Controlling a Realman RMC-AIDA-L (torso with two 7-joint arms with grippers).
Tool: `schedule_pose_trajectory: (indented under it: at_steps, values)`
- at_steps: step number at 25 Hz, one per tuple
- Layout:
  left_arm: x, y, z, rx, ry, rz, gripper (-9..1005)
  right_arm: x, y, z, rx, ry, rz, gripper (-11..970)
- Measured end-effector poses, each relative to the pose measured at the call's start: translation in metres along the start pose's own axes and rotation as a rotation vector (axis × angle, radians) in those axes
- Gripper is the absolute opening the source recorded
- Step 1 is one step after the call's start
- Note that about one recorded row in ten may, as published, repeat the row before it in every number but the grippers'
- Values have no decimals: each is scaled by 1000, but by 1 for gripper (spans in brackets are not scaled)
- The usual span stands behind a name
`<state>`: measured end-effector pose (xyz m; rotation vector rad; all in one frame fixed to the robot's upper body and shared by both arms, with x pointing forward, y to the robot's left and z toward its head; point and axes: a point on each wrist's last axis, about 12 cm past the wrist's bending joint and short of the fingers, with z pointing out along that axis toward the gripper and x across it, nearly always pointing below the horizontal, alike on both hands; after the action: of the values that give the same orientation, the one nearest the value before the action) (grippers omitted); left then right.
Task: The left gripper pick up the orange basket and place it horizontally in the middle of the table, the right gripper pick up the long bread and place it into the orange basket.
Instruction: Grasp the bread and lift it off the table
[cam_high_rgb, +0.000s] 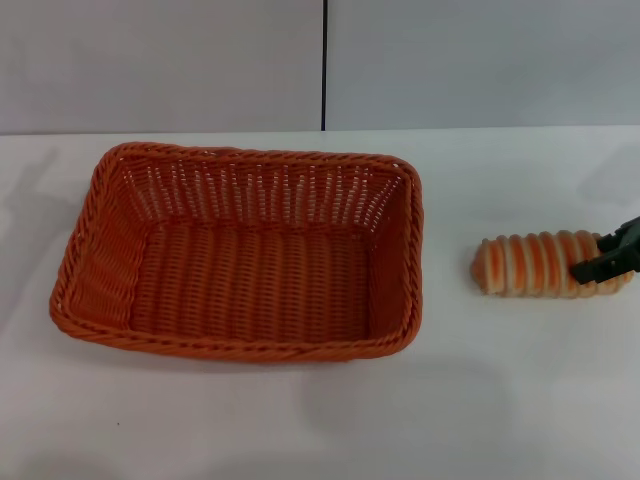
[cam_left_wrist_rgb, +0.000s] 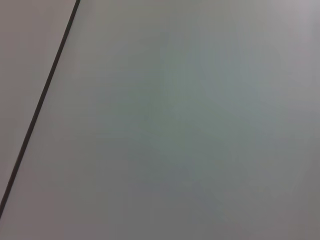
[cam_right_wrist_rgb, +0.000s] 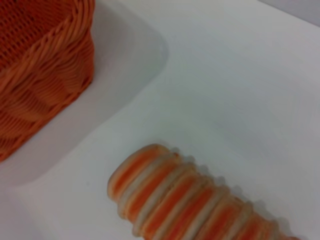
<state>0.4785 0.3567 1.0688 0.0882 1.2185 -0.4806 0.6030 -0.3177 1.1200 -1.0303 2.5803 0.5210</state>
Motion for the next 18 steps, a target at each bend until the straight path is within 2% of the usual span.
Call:
schedule_pose_trajectory:
  at_steps: [10,13,18]
  values:
    - [-1,0,-2,2,-4,0,785,0,1,2,1,3,0,538]
    - [-1,0,-3,1,-3,0,785,0,2,4,4,5,-2,458]
    - [0,0,-4,-3,0,0,785,1,2,5,5,3,-2,435]
